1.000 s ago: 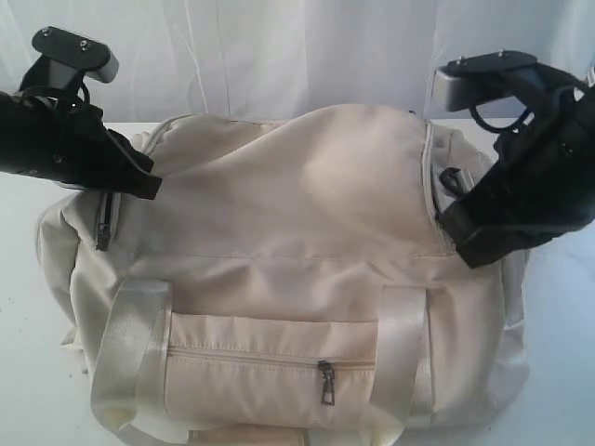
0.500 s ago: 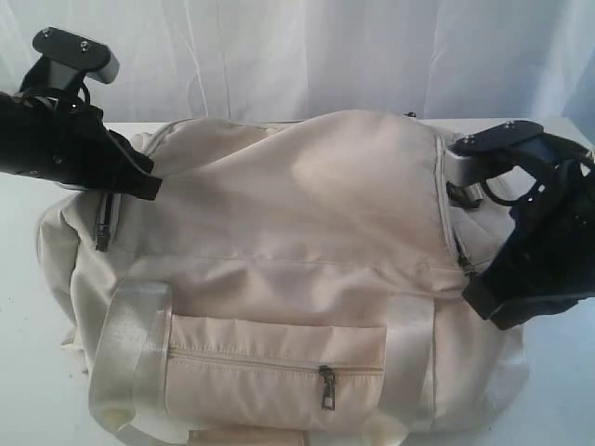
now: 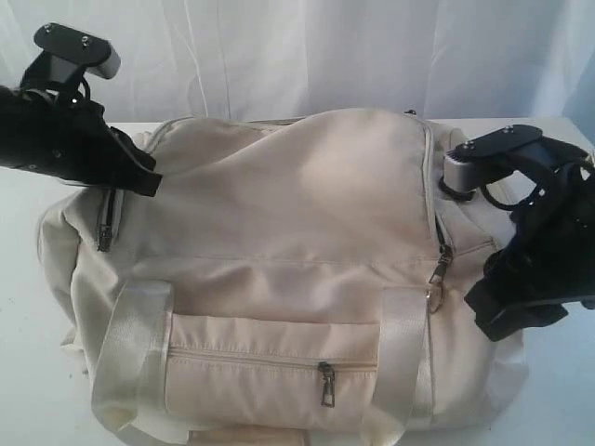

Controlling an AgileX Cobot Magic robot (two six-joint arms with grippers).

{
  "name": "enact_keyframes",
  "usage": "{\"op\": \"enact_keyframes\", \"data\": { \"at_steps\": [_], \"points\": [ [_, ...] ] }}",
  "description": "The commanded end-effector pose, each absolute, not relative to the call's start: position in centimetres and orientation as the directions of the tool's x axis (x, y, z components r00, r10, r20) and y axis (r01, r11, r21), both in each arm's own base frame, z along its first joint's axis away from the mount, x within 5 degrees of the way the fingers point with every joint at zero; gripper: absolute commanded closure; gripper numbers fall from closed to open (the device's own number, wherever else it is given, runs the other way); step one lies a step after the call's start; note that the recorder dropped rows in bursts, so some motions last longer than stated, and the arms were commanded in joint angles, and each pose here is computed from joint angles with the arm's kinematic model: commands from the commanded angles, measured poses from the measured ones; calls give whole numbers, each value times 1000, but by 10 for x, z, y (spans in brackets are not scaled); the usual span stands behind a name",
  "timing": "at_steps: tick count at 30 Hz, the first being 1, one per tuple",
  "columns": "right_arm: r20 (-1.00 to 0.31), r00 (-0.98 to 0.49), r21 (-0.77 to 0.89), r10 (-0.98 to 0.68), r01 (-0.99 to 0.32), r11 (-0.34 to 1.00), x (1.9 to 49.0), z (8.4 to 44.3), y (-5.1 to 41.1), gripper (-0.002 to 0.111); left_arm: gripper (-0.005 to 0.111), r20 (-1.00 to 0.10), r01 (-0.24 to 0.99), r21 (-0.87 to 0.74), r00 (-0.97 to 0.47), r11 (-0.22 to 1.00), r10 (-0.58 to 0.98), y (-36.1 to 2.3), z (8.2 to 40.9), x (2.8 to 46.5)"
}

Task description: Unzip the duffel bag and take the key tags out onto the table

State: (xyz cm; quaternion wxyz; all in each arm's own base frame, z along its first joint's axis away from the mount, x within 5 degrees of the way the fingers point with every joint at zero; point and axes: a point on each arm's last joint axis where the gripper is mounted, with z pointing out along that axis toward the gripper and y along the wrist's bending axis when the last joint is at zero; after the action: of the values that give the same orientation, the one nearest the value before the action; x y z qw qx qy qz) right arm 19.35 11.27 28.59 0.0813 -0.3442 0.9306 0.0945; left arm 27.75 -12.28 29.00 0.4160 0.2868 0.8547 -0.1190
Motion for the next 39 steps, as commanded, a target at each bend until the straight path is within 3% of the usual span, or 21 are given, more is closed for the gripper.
{"op": "enact_keyframes", "data": {
  "at_steps": [1, 4, 8, 16, 20, 23, 29, 34, 39],
  "points": [
    [-254, -734, 103, -630, -669, 736, 196, 299, 114, 59, 64, -754, 641, -8, -508, 767, 417, -127, 305, 271],
    [-288, -728, 94, -623, -669, 738, 199, 306, 115, 59, 55, -735, 673, -24, -513, 740, 443, -129, 313, 268],
    [-372, -707, 62, -601, -665, 744, 207, 312, 118, 59, 59, -703, 709, -42, -522, 704, 483, -131, 320, 264],
    [-631, -568, -80, -528, -630, 773, 233, 326, 123, 59, 92, -730, 719, 27, -460, 694, 505, -124, 340, 250],
    [-783, -478, -79, -399, -560, 825, 249, 338, 129, 56, 106, -728, 725, 24, -459, 688, 509, -123, 342, 247],
    [-840, -431, -64, -331, -526, 848, 262, 340, 134, 47, 107, -687, 751, -8, -484, 661, 541, -122, 341, 238],
    [-821, -457, -64, -342, -523, 850, 297, 327, 150, 43, 107, -528, 804, -125, -550, 582, 647, -117, 329, 211],
    [-753, -561, -22, -342, -498, 867, 327, 307, 164, 31, 107, -535, 787, -111, -562, 607, 630, -113, 315, 206],
    [-661, -656, 9, -363, -491, 871, 340, 288, 172, 30, 107, -556, 783, -107, -558, 612, 616, -113, 320, 204]
  ]
}}
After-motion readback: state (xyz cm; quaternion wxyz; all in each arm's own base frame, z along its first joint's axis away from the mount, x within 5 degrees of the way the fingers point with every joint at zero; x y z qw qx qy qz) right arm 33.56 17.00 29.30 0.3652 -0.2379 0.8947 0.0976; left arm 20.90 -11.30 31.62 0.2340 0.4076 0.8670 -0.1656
